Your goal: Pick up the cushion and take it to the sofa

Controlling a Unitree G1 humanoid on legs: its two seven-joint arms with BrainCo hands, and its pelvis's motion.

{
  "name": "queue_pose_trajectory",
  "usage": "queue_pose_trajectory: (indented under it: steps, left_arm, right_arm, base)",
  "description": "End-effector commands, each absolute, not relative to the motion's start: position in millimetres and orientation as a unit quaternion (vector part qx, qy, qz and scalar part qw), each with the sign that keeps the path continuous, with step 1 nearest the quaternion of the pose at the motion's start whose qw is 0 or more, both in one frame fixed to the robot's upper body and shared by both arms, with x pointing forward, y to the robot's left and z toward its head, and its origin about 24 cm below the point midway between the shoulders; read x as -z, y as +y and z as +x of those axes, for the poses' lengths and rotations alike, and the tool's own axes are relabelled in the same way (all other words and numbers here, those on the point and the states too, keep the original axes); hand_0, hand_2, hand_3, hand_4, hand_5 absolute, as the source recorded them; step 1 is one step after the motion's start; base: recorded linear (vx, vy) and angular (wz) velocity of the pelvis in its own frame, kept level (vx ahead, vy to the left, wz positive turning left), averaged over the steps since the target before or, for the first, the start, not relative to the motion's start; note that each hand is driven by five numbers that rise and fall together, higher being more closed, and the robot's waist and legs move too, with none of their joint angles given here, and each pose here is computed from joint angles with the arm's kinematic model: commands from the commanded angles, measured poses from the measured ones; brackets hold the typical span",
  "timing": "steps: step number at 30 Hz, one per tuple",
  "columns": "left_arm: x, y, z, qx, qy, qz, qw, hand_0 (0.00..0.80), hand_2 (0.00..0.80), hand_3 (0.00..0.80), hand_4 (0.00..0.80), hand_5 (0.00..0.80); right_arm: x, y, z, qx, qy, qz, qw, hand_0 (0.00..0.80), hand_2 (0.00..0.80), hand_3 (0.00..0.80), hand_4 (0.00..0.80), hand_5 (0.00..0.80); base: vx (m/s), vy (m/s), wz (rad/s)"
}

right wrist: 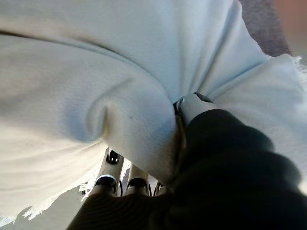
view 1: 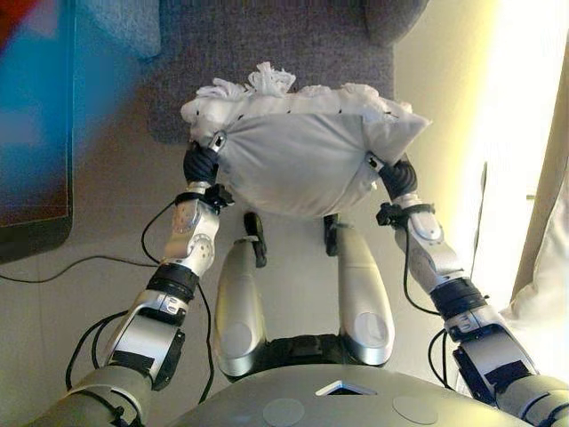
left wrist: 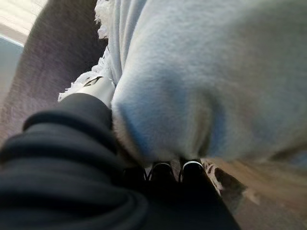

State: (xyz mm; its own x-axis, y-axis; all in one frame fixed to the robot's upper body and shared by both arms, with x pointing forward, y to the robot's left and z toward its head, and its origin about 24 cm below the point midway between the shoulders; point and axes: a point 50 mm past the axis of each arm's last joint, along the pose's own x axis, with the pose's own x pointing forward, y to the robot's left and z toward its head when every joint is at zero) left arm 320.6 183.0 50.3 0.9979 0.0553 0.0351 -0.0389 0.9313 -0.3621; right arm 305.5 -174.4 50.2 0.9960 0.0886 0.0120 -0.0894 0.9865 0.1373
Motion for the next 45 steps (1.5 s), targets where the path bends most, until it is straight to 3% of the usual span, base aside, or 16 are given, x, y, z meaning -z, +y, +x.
queue_pose_trajectory:
  steps: [1, 3, 6, 9, 17, 33, 45]
  left_arm:
    - [-63, 157, 314, 0.04, -0.058, -0.185, 0.98, 0.8, 0.8, 0.8, 0.8, 0.8]
    - [-50, 160, 309, 0.033, -0.02, -0.181, 0.983, 0.8, 0.8, 0.8, 0.8, 0.8]
    - [-40, 166, 302, 0.018, 0.002, -0.175, 0.984, 0.8, 0.8, 0.8, 0.8, 0.8]
    - [-32, 170, 291, 0.01, -0.002, -0.193, 0.981, 0.8, 0.8, 0.8, 0.8, 0.8]
    - [-24, 180, 269, 0.014, -0.007, -0.221, 0.975, 0.8, 0.8, 0.8, 0.8, 0.8]
    - [-19, 179, 287, 0.02, 0.027, -0.176, 0.984, 0.8, 0.8, 0.8, 0.8, 0.8]
    - [-20, 159, 297, 0.06, 0.049, -0.167, 0.983, 0.8, 0.8, 0.8, 0.8, 0.8]
  right_arm:
    - [-69, -150, 302, -0.105, -0.056, 0.128, 0.985, 0.8, 0.8, 0.8, 0.8, 0.8]
    - [-52, -153, 297, -0.095, -0.005, 0.109, 0.989, 0.8, 0.8, 0.8, 0.8, 0.8]
    - [-59, -155, 292, -0.11, -0.032, 0.126, 0.985, 0.8, 0.8, 0.8, 0.8, 0.8]
    - [-61, -151, 285, -0.119, -0.055, 0.134, 0.982, 0.8, 0.8, 0.8, 0.8, 0.8]
    - [-25, -163, 263, -0.117, 0.021, 0.108, 0.987, 0.8, 0.8, 0.8, 0.8, 0.8]
    - [-22, -142, 275, -0.113, 0.044, 0.149, 0.981, 0.8, 0.8, 0.8, 0.8, 0.8]
    - [-27, -160, 284, -0.082, 0.044, 0.168, 0.981, 0.8, 0.8, 0.8, 0.8, 0.8]
  base:
    - [0.196, -0.195, -0.04]
    - [0.214, -0.195, -0.04]
    - [0.2, -0.129, -0.07]
    - [0.206, -0.086, -0.11]
    - [0.125, 0.019, -0.13]
    - [0.04, 0.163, -0.1]
    - [0.265, -0.038, 0.29]
